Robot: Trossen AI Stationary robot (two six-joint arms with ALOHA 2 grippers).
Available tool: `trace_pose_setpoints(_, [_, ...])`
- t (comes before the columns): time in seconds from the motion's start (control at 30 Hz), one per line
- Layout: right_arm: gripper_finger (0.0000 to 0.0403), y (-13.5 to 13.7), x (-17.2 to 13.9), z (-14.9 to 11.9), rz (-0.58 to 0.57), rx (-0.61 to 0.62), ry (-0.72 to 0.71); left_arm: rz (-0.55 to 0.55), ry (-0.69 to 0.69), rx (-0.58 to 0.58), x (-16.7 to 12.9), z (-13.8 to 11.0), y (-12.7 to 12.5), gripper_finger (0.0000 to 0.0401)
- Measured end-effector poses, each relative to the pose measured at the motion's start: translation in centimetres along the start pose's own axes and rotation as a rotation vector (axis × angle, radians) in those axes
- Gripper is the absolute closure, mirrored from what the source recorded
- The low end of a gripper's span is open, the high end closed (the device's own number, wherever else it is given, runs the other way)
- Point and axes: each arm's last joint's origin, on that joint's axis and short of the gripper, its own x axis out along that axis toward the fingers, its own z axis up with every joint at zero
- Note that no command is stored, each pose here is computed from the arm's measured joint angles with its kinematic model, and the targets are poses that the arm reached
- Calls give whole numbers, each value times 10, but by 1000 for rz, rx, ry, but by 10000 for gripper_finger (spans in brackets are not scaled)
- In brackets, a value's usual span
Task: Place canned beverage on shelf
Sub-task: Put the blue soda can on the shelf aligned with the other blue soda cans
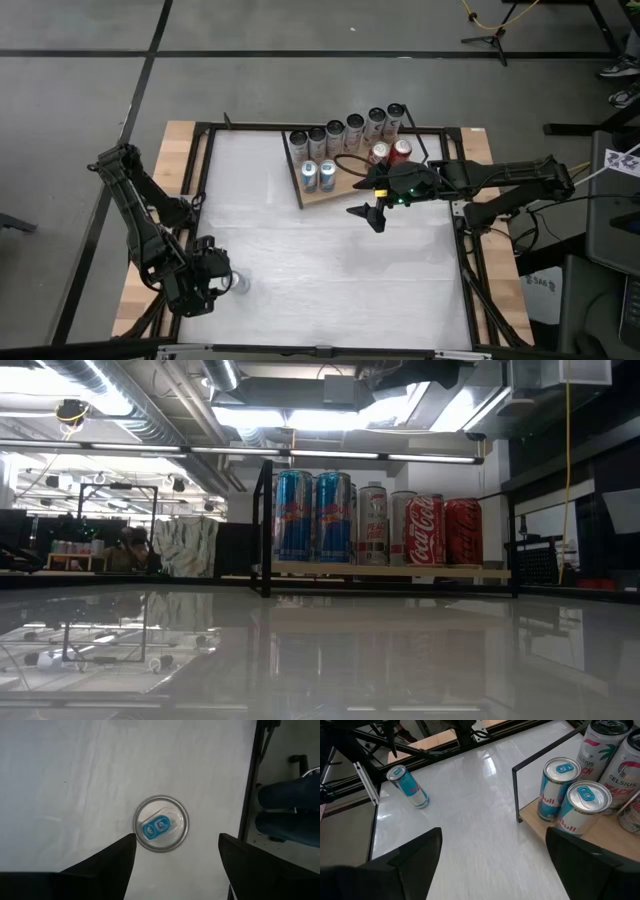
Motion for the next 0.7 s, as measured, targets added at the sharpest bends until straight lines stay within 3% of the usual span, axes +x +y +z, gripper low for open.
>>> trace_pose_setpoints(0.4, [56,0,0,0,1,-1,0,40,27,-91,11,-6,5,126])
trace_pose_setpoints(0.7, [56,0,0,0,1,-1,0,54,7,-91,13,-6,5,126])
